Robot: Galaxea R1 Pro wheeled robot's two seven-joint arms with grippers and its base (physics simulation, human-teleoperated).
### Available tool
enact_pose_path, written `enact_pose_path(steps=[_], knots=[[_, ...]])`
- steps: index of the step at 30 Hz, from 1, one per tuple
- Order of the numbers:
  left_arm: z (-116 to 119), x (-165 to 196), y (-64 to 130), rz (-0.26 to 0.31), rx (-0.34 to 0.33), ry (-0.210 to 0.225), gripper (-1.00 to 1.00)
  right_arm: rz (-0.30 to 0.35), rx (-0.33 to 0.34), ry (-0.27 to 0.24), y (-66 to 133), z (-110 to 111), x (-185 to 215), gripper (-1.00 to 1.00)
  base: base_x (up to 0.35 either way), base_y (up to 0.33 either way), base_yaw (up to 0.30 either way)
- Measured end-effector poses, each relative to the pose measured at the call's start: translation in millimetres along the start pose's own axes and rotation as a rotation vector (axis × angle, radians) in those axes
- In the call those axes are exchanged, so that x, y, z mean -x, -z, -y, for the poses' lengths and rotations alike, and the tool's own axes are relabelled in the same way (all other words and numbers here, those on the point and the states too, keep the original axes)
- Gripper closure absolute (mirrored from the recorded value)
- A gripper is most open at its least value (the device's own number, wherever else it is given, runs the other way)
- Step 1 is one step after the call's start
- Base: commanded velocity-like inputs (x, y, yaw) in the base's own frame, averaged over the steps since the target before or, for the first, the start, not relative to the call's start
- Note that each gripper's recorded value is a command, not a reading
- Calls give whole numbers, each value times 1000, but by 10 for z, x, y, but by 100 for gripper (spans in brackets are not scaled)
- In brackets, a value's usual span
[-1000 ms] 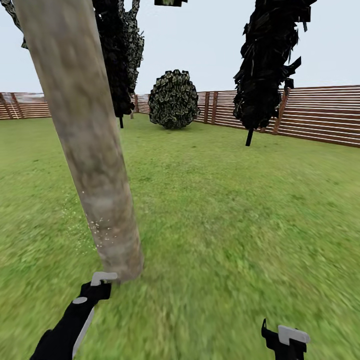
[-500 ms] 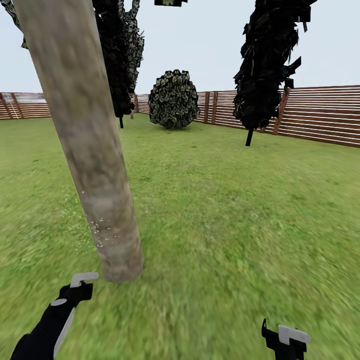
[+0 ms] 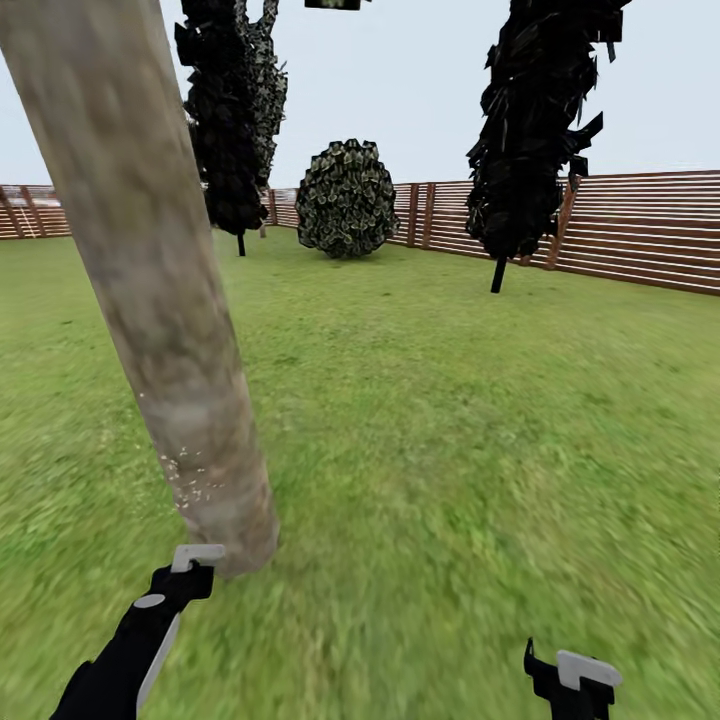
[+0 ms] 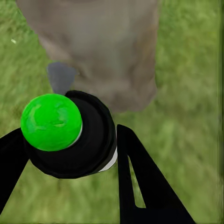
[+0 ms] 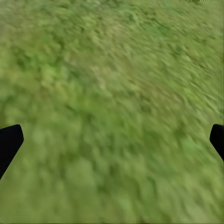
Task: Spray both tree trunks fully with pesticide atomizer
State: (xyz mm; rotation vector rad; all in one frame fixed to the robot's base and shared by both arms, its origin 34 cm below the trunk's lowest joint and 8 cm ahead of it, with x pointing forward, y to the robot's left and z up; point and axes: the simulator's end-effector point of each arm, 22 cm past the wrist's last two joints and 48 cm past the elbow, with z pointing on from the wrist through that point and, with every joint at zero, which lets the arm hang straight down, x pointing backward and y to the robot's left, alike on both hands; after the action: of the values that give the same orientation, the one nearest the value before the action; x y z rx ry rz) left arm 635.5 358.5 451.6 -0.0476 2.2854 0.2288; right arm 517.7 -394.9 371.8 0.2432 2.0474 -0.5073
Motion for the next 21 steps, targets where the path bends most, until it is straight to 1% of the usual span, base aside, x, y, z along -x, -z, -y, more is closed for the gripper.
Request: enact_pose_path(steps=[4,7,9,10,11,21], knots=[[-28,3,0,0,5,6,100,0,-1,-2,4,-9,1,-100,-220,-115,194],[-37,3,0,0,8,7,100,0,-1,-3,4,-9,1,-100,-73,-28,270],[-78,2,1,0,31,9,100,0,-1,-3,4,-8,0,-100,-6,-14,233],[-129,-1,7,-1,64,12,100,-1,-1,-3,5,-8,-2,-100,56,-211,32],[-146,0,12,0,82,12,100,0,-1,-2,3,-7,2,-100,70,-236,16],[-189,-1,12,0,93,17,100,1,-1,-1,1,0,3,-100,29,-266,1]])
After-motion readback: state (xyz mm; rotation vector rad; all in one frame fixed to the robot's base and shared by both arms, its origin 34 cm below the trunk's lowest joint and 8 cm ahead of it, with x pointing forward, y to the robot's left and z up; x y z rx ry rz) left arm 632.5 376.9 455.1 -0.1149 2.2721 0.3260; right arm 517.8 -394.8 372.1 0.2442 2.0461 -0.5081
